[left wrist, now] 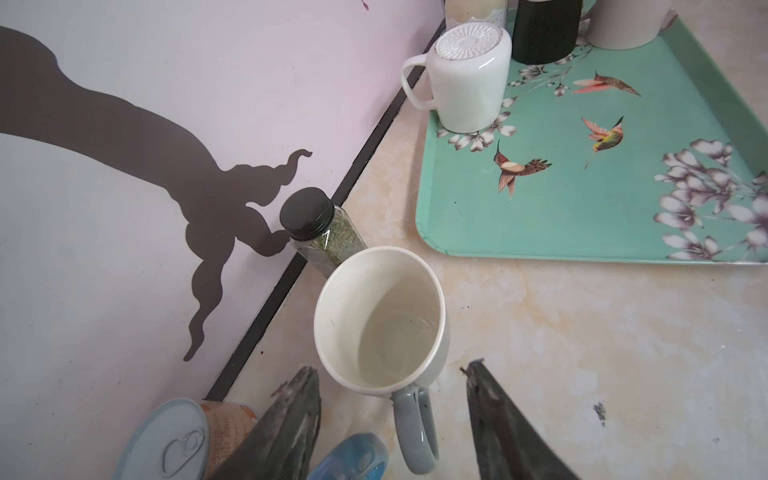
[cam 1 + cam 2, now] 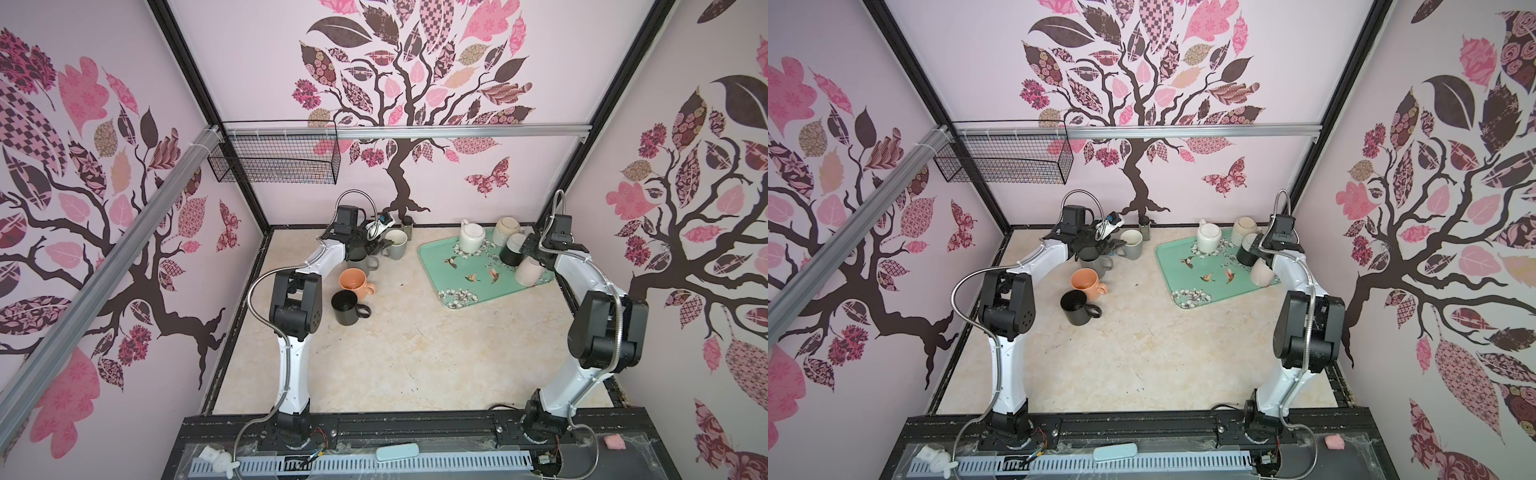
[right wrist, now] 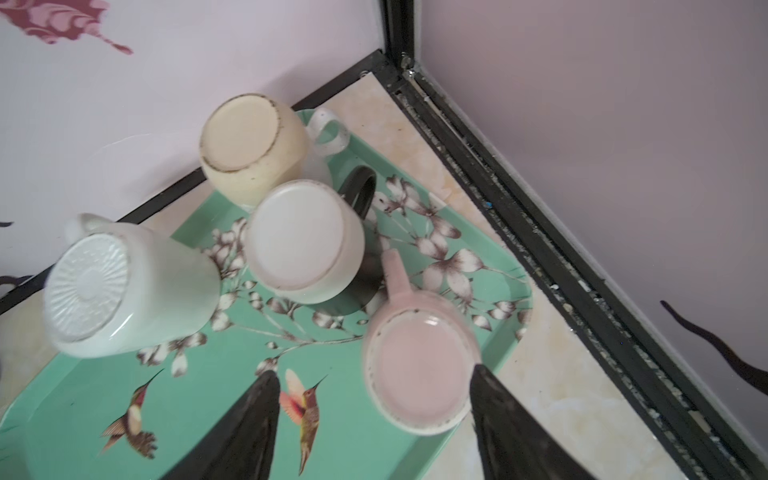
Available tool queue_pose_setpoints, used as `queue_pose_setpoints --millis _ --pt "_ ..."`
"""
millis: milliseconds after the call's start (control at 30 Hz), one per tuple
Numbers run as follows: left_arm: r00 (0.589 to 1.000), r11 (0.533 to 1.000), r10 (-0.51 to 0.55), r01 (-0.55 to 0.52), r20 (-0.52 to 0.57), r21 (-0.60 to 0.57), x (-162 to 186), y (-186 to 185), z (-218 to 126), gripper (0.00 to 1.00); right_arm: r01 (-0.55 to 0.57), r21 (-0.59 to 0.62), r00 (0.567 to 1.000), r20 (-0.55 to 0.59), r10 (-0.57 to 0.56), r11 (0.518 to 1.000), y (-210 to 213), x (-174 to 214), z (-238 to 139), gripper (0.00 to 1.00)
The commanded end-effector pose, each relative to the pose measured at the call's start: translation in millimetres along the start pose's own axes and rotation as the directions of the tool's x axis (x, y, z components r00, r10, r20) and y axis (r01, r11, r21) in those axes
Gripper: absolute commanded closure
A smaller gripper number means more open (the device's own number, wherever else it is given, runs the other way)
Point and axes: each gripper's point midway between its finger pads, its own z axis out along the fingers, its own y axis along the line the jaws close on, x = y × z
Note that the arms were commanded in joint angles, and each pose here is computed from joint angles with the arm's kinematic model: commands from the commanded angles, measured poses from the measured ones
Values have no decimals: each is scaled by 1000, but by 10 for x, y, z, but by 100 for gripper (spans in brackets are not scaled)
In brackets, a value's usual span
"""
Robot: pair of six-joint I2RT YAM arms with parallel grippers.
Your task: Turn the mug right side up
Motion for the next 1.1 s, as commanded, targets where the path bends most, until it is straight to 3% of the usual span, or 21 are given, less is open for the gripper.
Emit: queue_pose_setpoints --millis 0,200,367,833,1067 --pt "998 1000 -3 2 70 17 -249 -55 -146 42 -5 81 999 -53 9 997 -241 -4 151 25" --pt "995 999 -25 22 94 37 -314 -131 -224 41 -14 77 994 -104 22 997 -311 71 423 23" --pt "995 999 -32 28 96 40 -337 -193 -298 41 24 -52 986 -166 -32 998 -77 179 537 37" --pt "994 998 -37 32 101 51 -464 -447 -500 40 133 -293 943 -256 -212 947 485 637 214 47" --pt "996 998 -14 9 82 59 -596 -613 -480 40 195 -440 907 -258 -332 876 1056 907 24 44"
